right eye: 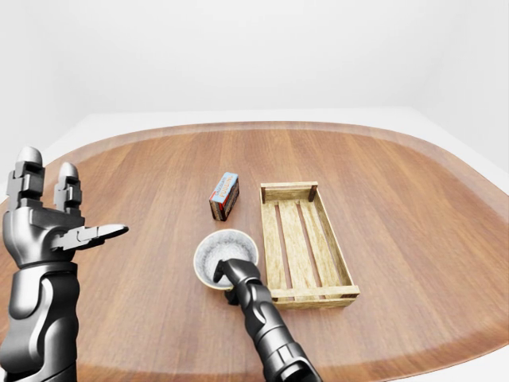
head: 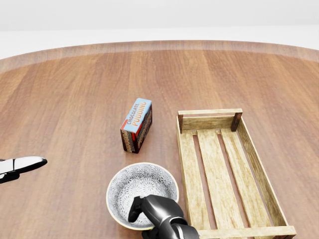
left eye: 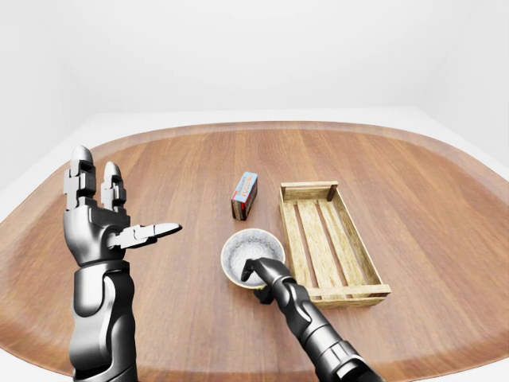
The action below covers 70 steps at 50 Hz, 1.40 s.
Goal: Pick up the bowl on the left and put it in the tray.
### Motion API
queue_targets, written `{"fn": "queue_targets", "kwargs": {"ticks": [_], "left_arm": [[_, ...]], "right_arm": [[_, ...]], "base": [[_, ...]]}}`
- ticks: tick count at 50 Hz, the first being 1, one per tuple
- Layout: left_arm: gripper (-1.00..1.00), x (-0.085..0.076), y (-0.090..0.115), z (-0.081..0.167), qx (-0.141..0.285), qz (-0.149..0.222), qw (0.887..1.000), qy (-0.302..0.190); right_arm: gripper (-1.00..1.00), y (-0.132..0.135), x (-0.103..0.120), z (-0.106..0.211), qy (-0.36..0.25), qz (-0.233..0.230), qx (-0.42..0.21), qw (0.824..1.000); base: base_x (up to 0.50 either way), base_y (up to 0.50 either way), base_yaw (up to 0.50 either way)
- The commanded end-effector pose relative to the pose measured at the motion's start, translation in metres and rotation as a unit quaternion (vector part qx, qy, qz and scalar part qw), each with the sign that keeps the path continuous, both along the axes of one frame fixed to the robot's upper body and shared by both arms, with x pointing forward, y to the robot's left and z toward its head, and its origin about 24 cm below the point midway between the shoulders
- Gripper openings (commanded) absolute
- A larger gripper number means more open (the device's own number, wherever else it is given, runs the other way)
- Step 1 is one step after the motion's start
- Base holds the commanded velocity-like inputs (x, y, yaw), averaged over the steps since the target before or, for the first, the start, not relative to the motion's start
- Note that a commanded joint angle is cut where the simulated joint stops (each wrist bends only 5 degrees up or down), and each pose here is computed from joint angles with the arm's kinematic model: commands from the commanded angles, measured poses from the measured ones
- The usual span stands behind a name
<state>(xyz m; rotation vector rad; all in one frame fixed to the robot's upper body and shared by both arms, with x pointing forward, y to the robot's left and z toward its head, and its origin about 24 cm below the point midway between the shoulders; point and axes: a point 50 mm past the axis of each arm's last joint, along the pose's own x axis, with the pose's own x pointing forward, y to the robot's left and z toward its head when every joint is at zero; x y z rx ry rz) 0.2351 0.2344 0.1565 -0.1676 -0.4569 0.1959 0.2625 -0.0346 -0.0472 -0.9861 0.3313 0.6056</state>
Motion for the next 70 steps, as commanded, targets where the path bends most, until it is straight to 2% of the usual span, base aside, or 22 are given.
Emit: {"fn": "queue_targets", "kwargs": {"ticks": [1, 13, 27, 38, 43, 62, 70], "left_arm": [[1.00, 0.000, 0.000, 0.000, 0.000, 0.000, 1.000, 0.000], [1.00, 0.001, -0.002, -0.001, 0.001, -0.001, 1.000, 0.002], [1.00, 0.000, -0.002, -0.001, 0.002, -0.003, 1.000, 0.001], [1.00, 0.000, -0.002, 0.000, 0.001, -0.003, 1.000, 0.000], [1.00, -0.001, -0.001, 0.001, 0.001, -0.001, 1.000, -0.002], [1.00, -0.001, -0.003, 0.001, 0.002, -0.002, 1.000, -0.002], [1.00, -0.002, -0.001, 0.003, 0.000, 0.001, 1.000, -0.006]], "right_arm": [[-1.00, 0.007, -0.020, -0.019, 0.060, 0.012, 0.008, 0.998], [-1.00, 0.008, -0.022, -0.018, 0.060, 0.021, 0.006, 0.998], [-1.00, 0.025, 0.006, 0.055, -0.038, 0.110, -0.008, 0.993], [-1.00, 0.027, 0.018, 0.095, -0.084, 0.140, -0.043, 0.986], [-1.00, 0.022, 0.022, 0.105, -0.094, 0.135, -0.047, 0.985], [-1.00, -0.029, 0.034, 0.172, -0.189, 0.083, -0.048, 0.977], [-1.00, -0.058, 0.029, 0.170, -0.191, 0.049, -0.038, 0.980]], "base": [[0.00, 0.00, 0.00], [0.00, 0.00, 0.00], [0.00, 0.00, 0.00], [0.00, 0.00, 0.00], [0.00, 0.00, 0.00], [0.00, 0.00, 0.00], [0.00, 0.00, 0.00]]}}
